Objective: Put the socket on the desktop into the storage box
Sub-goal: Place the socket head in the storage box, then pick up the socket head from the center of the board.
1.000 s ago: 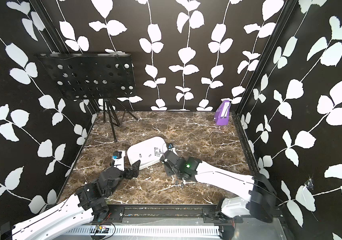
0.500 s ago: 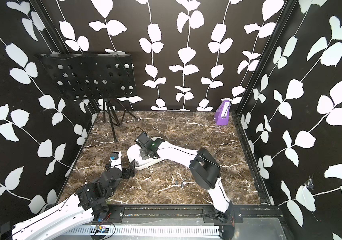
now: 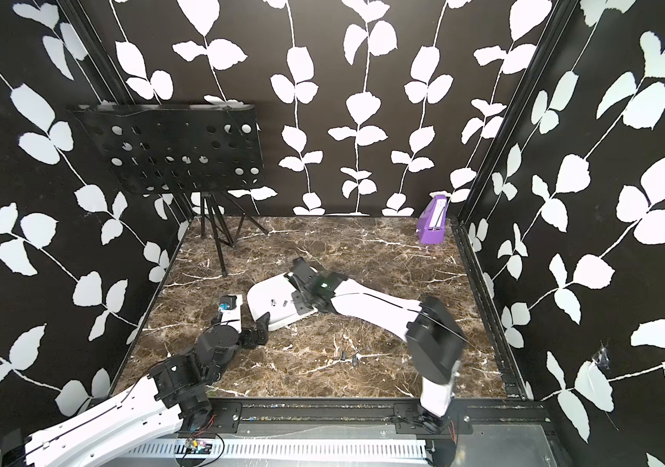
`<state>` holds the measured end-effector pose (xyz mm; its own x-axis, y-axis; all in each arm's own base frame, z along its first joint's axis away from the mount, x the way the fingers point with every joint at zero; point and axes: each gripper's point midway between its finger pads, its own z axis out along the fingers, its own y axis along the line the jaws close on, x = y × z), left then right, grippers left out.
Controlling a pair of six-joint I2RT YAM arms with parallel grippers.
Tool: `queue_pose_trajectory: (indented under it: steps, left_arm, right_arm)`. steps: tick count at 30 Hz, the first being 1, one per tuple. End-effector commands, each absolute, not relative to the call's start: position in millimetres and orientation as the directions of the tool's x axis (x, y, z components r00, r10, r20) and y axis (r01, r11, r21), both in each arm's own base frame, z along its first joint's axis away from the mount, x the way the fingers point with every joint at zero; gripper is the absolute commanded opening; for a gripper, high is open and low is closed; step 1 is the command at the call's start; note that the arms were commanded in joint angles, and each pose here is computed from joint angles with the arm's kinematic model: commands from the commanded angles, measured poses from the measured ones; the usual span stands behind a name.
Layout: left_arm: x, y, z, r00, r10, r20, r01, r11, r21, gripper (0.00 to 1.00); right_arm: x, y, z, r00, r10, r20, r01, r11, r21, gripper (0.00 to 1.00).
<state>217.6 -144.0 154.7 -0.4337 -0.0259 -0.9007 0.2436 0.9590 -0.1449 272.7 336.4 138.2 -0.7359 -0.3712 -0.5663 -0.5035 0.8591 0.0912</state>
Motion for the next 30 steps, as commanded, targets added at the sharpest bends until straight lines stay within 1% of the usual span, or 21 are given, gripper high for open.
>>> queue_pose_trajectory:
  steps: [1,7,13,15,18,30]
  left_arm:
    - [213.9,-172.2,157.1,-0.446,-0.004,-0.895,0.359,0.915,-0.183,0.97]
    - [210.3,-202.5,148.1,-0.501,0.055,-0.864,0.452,0.868,-0.207,0.95]
    - [209.2,-218.0,135.0,-0.545,0.105,-0.832,0.484,0.850,-0.210,0.95]
    - [208.5,-223.5,130.7,-0.560,0.124,-0.819,0.496,0.842,-0.211,0.95]
    - [208.1,-230.3,125.8,-0.577,0.149,-0.803,0.510,0.834,-0.212,0.95]
    - [206.1,-239.5,117.0,-0.603,0.181,-0.777,0.529,0.820,-0.220,0.96]
  right_arm:
    - [250.1,284.8,131.0,-0.715,-0.400,-0.574,-0.491,0.871,0.004,0.37]
    - [206.5,203.1,95.1,-0.754,-0.382,-0.535,-0.419,0.906,-0.057,0.39]
    - [181.7,164.5,59.8,-0.802,-0.354,-0.481,-0.365,0.928,-0.074,0.41]
    - [177.0,158.4,51.1,-0.815,-0.339,-0.469,-0.348,0.935,-0.071,0.42]
    - [170.1,163.6,42.0,-0.830,-0.317,-0.460,-0.351,0.936,-0.012,0.43]
    - [166.5,173.4,35.8,-0.838,-0.328,-0.436,-0.375,0.927,0.023,0.41]
